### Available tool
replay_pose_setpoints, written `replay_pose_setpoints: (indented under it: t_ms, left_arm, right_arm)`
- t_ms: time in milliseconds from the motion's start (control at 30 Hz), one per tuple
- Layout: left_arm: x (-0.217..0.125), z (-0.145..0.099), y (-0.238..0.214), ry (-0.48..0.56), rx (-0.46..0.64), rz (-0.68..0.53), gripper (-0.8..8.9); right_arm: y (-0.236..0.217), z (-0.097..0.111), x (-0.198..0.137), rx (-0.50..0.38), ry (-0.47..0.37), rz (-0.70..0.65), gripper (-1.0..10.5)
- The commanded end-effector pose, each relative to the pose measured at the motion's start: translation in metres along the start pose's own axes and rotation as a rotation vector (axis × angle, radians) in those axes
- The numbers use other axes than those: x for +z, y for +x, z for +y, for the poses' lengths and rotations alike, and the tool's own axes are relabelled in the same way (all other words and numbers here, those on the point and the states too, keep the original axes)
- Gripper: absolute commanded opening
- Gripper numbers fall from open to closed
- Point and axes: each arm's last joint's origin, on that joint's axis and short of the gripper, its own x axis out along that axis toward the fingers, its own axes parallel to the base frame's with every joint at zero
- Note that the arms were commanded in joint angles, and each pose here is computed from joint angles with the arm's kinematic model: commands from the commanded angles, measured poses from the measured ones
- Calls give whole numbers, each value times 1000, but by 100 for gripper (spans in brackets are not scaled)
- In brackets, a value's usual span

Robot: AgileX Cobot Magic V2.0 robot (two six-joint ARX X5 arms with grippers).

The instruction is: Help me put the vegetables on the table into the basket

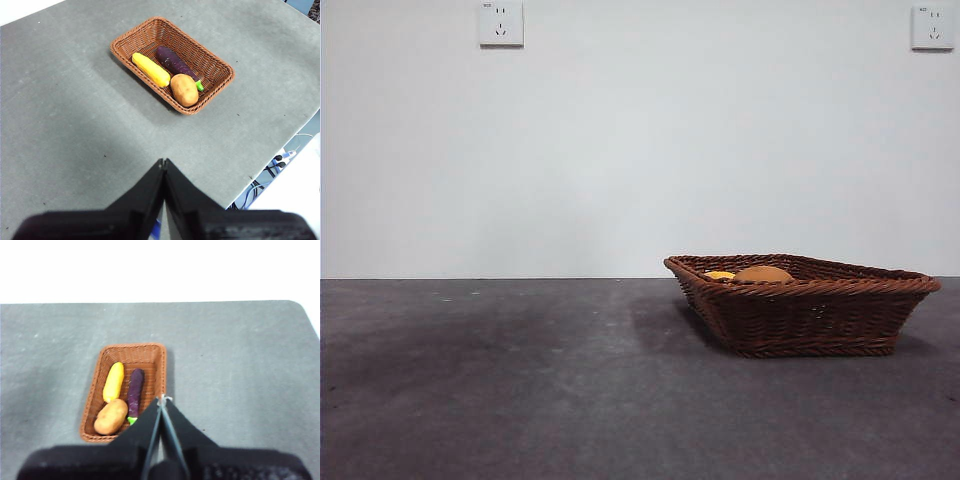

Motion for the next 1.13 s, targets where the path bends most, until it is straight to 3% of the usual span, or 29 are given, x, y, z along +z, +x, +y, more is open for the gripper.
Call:
replay_pose_setpoints:
  t_ms: [33, 333, 367, 400, 500, 567, 733, 833, 1000, 1133]
  left_arm:
    - [0, 0, 2, 12, -1, 2, -4]
    - [11, 6, 32, -9, 34, 84, -4]
    - [11, 11, 31, 24, 56, 83, -4]
    - [12, 16, 30, 42, 62, 64, -4]
    - [-2, 29, 25, 272, -1, -72, -4]
    - [-23, 43, 34, 294, 24, -234, -4]
    - [-132, 75, 95, 205, 283, -512, -4]
    - [-207, 77, 130, 71, 365, -562, -4]
    - [-252, 79, 150, -96, 530, -554, -4]
    - [-270, 80, 159, -140, 591, -553, -4]
  right_arm:
    - [4, -1, -2, -31, 10, 34, 1]
    - [53, -6, 14, -47, 19, 166, 1]
    - [62, -7, 16, -47, 20, 189, 1]
    - [72, -8, 18, -48, 23, 214, 1]
    - [106, -12, 23, -51, 28, 303, 1]
    - [131, -14, 24, -51, 33, 365, 1]
    - [190, -20, 22, -51, 43, 515, 1]
    - [220, -23, 17, -51, 48, 591, 1]
    - [242, -25, 12, -50, 53, 648, 1]
    - [254, -26, 10, -51, 54, 671, 1]
